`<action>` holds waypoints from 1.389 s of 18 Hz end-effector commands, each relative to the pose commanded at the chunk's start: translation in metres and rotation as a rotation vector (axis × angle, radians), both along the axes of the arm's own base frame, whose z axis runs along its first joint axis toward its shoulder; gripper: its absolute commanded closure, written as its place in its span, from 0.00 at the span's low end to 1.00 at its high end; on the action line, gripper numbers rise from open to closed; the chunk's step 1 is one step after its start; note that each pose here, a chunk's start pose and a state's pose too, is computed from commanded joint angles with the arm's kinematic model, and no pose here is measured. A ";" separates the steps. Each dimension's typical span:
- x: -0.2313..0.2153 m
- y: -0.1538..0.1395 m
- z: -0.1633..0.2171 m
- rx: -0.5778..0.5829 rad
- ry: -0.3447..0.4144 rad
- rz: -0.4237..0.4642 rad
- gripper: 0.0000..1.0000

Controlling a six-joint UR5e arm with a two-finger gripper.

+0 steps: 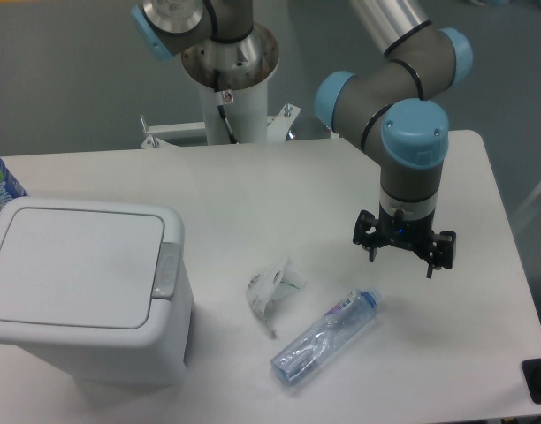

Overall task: Open the trash can
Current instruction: 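Move the gripper over to the grey button on the trash can lid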

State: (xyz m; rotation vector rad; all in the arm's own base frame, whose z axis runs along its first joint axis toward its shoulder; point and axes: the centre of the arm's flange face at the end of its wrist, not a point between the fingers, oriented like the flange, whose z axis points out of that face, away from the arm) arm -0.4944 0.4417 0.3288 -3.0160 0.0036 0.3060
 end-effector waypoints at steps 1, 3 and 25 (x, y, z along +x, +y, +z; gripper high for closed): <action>0.002 0.001 -0.001 0.000 -0.001 -0.002 0.00; 0.002 0.003 0.002 0.011 -0.001 -0.001 0.00; 0.146 0.105 0.151 0.583 -0.310 0.368 0.00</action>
